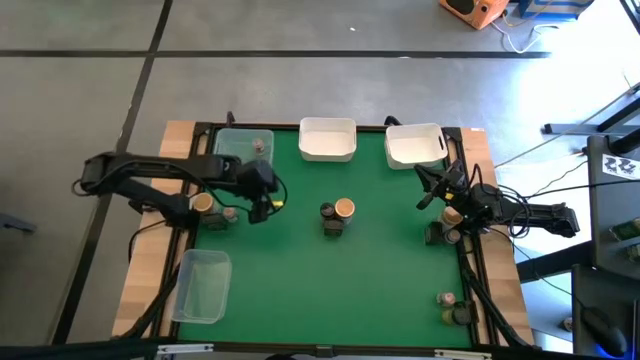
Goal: Sort spices by type
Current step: Put the top left small brown seasoning bottle into the top transparent bin
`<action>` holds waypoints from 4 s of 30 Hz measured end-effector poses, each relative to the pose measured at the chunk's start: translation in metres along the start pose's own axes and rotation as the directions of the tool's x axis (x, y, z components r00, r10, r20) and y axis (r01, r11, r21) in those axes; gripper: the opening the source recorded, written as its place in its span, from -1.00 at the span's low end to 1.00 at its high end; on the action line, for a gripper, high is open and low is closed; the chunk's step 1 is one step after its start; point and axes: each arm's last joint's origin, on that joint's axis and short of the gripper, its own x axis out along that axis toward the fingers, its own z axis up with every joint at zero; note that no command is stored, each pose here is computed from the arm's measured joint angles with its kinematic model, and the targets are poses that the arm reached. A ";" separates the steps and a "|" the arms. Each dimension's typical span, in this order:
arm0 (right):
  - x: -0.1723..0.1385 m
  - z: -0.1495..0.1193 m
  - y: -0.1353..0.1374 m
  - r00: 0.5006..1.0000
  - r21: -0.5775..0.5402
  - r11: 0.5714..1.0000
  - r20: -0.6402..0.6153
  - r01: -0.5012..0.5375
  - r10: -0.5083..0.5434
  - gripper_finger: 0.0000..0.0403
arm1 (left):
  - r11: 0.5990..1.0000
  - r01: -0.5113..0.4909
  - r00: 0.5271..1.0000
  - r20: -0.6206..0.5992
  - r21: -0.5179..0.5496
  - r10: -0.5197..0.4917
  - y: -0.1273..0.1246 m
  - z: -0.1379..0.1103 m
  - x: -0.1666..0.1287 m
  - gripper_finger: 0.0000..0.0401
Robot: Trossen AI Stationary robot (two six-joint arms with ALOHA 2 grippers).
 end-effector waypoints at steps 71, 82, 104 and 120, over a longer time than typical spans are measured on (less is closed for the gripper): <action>0.000 -0.001 0.000 1.000 -0.027 1.000 -0.006 -0.005 0.005 -0.92 | 0.936 -0.308 0.917 -0.317 -0.170 0.244 0.034 -0.012 -0.022 -0.16; 0.000 -0.001 0.000 1.000 -0.027 1.000 -0.006 -0.005 0.005 -0.92 | 0.846 -0.424 0.889 -0.328 -0.322 0.320 0.089 -0.014 -0.027 -0.15; 0.000 -0.001 0.000 1.000 -0.027 1.000 -0.006 -0.005 0.005 -0.92 | 0.666 -0.527 0.850 -0.325 -0.528 0.415 0.157 -0.037 -0.004 -0.14; 0.000 -0.001 0.000 1.000 -0.027 1.000 -0.006 -0.007 0.007 -0.92 | 0.721 -0.533 0.814 -0.501 -0.442 0.294 0.167 -0.048 0.061 -0.14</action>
